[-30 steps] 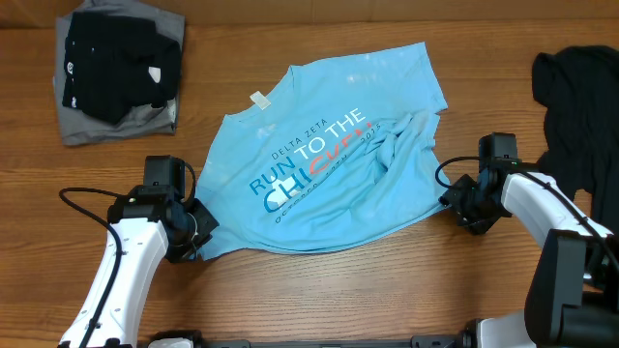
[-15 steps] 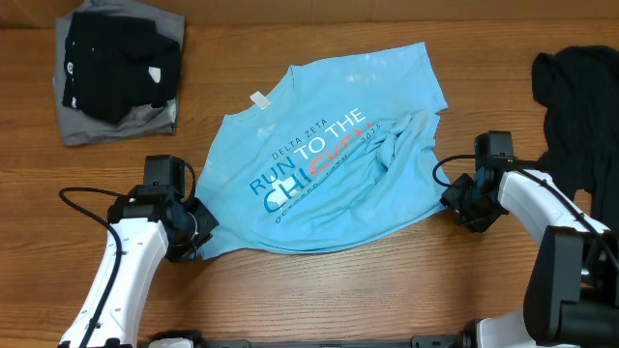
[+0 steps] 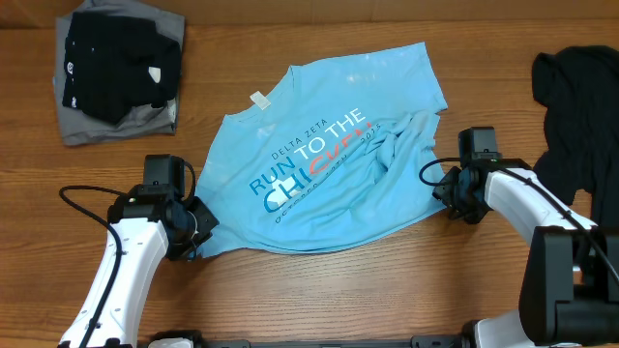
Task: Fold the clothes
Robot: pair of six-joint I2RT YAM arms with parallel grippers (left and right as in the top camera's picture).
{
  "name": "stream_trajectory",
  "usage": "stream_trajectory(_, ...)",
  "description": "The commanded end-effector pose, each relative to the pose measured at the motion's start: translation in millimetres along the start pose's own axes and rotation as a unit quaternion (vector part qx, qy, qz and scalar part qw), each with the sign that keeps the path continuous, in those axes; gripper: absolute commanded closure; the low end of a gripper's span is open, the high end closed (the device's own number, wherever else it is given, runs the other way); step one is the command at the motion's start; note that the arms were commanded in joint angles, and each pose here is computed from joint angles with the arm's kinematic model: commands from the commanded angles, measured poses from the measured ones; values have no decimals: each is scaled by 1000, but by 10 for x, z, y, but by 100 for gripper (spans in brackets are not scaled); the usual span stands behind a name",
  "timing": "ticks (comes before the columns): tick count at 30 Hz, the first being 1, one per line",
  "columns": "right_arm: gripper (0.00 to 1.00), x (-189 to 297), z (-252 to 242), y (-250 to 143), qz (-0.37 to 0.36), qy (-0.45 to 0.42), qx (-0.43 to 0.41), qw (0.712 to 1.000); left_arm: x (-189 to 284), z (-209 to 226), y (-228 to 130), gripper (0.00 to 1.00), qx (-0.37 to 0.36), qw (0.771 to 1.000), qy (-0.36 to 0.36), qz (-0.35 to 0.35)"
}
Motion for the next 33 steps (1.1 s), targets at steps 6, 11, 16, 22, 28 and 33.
stream_trajectory(6,60,-526,-153,-595,123,-28,6,992,-11,0,0,94,-11,1000,0,0)
stream_trajectory(11,76,-529,-176,-650,135,-33,5,990,-11,1,1,94,-11,1000,1,0)
stream_trajectory(16,90,-518,-200,-682,142,-40,-8,989,-12,2,0,94,-11,1000,1,1)
stream_trajectory(22,96,-445,-235,-667,156,-51,-16,986,-12,10,-8,95,-15,1000,2,2)
stream_trajectory(28,96,-289,-312,-554,172,-62,-42,982,3,28,-27,96,-14,1000,7,7)
stream_trajectory(33,96,-46,-374,-438,167,-60,-71,982,192,-27,9,96,-15,1000,1,1)
Point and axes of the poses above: each gripper's point midway between its finger pads, its own x axis back along the fingers, its own z axis along the line the jaws close on, y = z × x, the point moved 1 cm from there along x, back along the fingers, and after that the axes turned 6 degrees about x, right-handed, at the moved point
